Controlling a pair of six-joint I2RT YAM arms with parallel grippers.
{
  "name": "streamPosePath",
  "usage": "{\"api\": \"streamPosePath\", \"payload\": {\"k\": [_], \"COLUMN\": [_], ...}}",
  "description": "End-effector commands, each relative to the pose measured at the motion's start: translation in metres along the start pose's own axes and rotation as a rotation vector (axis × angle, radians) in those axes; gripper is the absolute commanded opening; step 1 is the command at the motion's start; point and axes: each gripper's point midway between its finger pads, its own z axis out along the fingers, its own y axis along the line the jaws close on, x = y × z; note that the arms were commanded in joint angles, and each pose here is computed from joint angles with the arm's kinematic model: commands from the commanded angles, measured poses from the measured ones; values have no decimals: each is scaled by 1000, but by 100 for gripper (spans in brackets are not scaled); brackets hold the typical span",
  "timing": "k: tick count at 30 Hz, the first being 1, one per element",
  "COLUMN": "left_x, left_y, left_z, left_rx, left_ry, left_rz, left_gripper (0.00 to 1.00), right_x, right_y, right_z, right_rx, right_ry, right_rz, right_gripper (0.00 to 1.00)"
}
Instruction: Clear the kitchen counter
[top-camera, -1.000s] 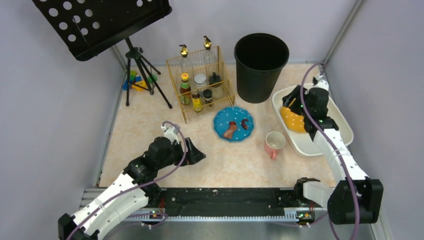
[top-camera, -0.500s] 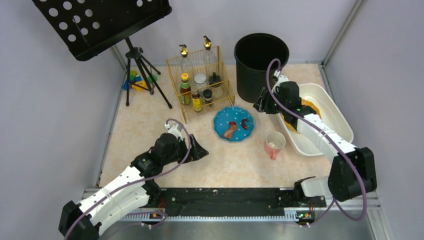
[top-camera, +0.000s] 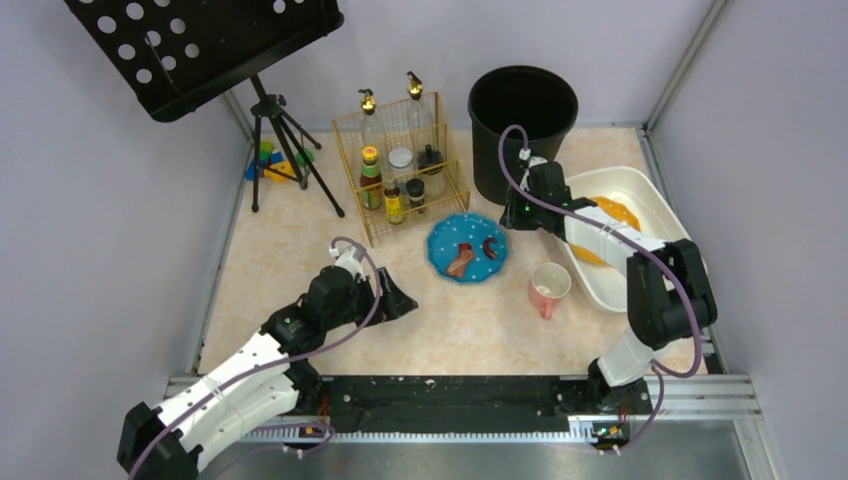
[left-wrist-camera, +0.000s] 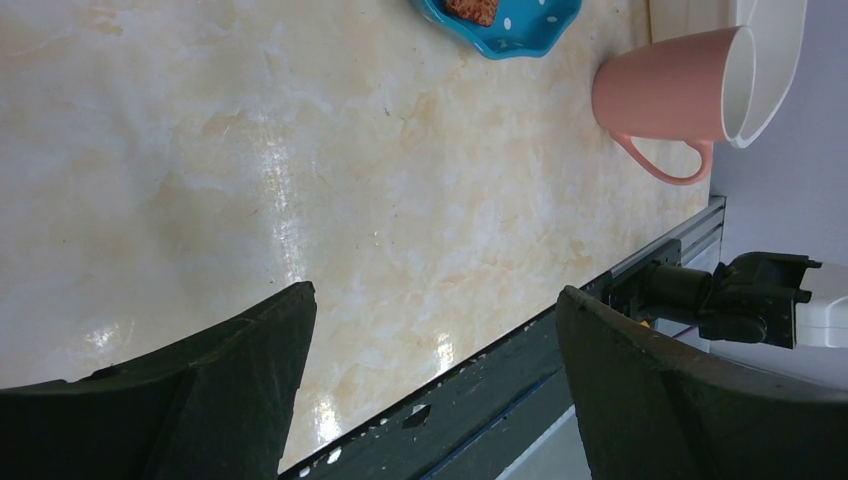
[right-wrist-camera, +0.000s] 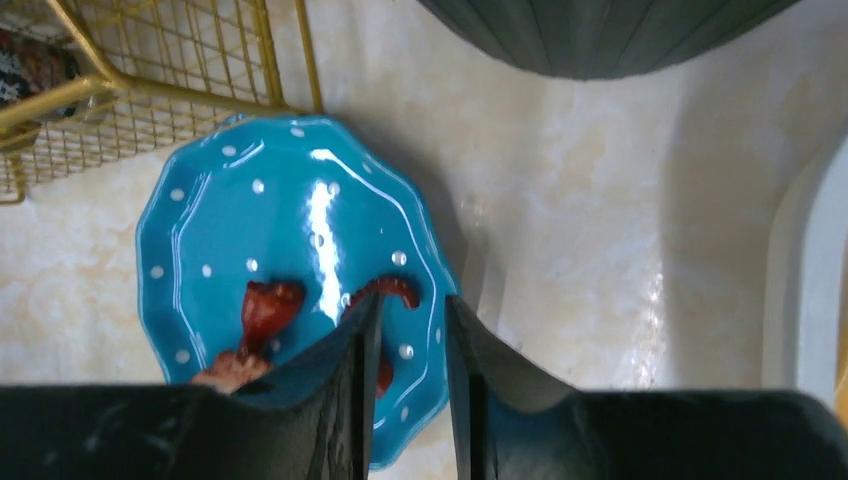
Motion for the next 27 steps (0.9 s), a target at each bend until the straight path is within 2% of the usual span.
{"api": "streamPosePath", "payload": {"k": [1, 14, 27], "left_x": [-10, -9, -6], "left_y": [-17, -16, -14], "left_z": [-4, -5, -8], "left_rx": [62, 68, 80], "left_ry": [-37, -37, -45], "left_rz": [16, 18, 13], "left_gripper": [94, 94, 94], "right_x": [-12, 29, 54], "right_y": [3, -13, -7], "right_z": [11, 35, 41], "right_rx": [16, 69, 68], "right_ry": [-17, 74, 127], "right_rz": [-30, -15, -23], "right_gripper": [28, 25, 23]}}
